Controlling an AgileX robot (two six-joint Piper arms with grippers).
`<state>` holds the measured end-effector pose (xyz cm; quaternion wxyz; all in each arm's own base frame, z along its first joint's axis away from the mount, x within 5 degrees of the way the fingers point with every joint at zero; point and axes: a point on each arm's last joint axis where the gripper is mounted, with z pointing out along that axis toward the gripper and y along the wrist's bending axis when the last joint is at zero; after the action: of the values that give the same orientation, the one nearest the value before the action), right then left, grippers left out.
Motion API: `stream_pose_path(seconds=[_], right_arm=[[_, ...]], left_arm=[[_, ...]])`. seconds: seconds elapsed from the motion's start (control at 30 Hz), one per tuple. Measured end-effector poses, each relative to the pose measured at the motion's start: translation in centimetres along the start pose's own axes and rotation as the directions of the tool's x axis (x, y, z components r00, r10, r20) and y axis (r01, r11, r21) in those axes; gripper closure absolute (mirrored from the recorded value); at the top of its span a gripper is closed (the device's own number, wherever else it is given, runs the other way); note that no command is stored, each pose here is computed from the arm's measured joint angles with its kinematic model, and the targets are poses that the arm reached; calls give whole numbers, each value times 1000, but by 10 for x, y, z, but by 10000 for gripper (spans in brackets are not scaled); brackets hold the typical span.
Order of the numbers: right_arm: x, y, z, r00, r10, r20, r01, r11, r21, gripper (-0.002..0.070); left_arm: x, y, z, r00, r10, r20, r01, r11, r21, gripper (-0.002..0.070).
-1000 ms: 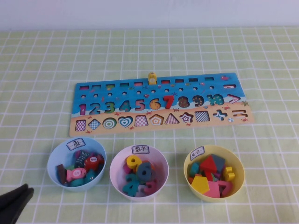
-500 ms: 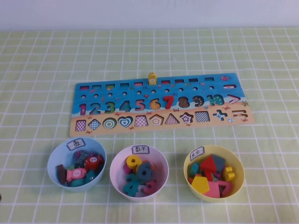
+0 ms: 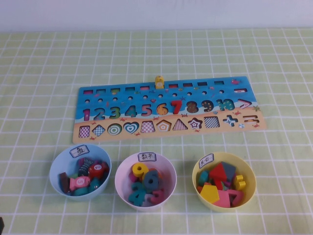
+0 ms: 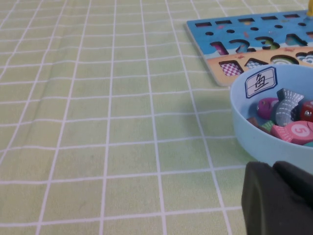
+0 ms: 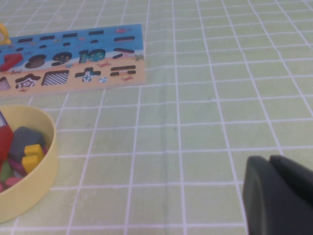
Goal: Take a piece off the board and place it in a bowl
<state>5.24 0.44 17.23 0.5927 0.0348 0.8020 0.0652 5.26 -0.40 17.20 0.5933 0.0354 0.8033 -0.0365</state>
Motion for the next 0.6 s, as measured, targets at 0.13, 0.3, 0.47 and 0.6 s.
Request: stream_pose_path(seconds=[0.13,0.3,0.47,0.6], right_arm=[[0,0,0,1000,0,0,0,1000,0,694],[0,0,0,1000,0,0,0,1000,0,694],[0,0,0,1000,0,0,0,1000,0,694],[0,0,0,1000,0,0,0,1000,0,694]], left_arm=[[0,0,0,1000,-6,0,6,1000,2,678],[0,0,0,1000,-12,-1,12,1000,5,678],[0,0,0,1000,-12,-1,12,1000,5,678],[0,0,0,1000,-12,-1,12,1000,5,678]])
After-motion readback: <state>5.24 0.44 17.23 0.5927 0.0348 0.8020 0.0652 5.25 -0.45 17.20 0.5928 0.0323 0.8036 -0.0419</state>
